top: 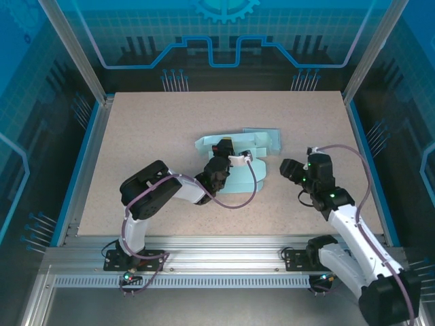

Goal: Fold the paper box

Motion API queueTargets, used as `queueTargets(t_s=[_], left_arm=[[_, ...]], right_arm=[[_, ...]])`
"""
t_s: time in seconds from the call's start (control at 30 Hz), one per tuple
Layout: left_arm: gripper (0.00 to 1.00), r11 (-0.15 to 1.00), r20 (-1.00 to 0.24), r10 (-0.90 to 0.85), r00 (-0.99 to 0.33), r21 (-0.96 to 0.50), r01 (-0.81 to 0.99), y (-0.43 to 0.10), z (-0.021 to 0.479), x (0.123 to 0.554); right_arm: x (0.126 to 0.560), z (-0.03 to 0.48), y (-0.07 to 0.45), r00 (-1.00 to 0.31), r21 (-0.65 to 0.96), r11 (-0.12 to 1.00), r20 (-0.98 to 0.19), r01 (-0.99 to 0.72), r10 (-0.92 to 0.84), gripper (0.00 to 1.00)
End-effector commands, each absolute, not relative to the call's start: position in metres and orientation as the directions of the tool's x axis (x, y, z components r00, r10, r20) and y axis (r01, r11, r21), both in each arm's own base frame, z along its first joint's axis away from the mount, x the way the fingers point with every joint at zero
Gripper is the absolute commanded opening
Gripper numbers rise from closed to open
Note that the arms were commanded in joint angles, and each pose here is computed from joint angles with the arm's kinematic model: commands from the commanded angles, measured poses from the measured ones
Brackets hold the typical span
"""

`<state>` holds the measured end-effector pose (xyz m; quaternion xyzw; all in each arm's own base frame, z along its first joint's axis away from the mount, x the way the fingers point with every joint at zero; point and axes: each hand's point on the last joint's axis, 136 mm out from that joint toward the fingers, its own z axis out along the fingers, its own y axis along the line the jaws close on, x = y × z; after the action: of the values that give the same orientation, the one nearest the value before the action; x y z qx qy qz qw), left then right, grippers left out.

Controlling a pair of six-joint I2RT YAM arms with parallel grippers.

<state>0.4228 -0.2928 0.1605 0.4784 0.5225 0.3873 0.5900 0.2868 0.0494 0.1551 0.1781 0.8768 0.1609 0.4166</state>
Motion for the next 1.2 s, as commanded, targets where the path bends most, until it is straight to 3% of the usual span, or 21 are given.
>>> queueTargets(t_s=[0.0, 0.07, 0.2, 0.67, 1.17], left_arm=[[0.02, 0.254, -0.254, 0.948, 0.192, 0.967, 0.025, -0.298, 0.162, 0.417], [0.02, 0.247, -0.248, 0.949, 0.194, 0.969, 0.031, -0.298, 0.160, 0.417], [0.02, 0.239, -0.243, 0.950, 0.198, 0.970, 0.041, -0.300, 0.159, 0.415], [0.02, 0.254, -0.270, 0.936, 0.224, 0.962, 0.096, -0.302, 0.156, 0.405], [0.02, 0.222, -0.248, 0.949, 0.192, 0.964, 0.147, -0.301, 0.135, 0.413]], right_arm=[[0.286, 0.144, 0.039, -0.629, 0.448, 0.873, -0.626, 0.192, 0.460, 0.75], [0.293, 0.138, 0.030, -0.635, 0.452, 0.858, -0.594, 0.243, 0.493, 0.94], [0.317, 0.136, 0.038, -0.701, 0.485, 0.856, -0.546, 0.181, 0.458, 1.00], [0.404, 0.120, 0.057, -0.755, 0.473, 0.880, -0.560, 0.047, 0.341, 0.68], [0.402, 0.076, 0.105, -0.830, 0.494, 0.869, -0.499, -0.036, 0.250, 0.62]])
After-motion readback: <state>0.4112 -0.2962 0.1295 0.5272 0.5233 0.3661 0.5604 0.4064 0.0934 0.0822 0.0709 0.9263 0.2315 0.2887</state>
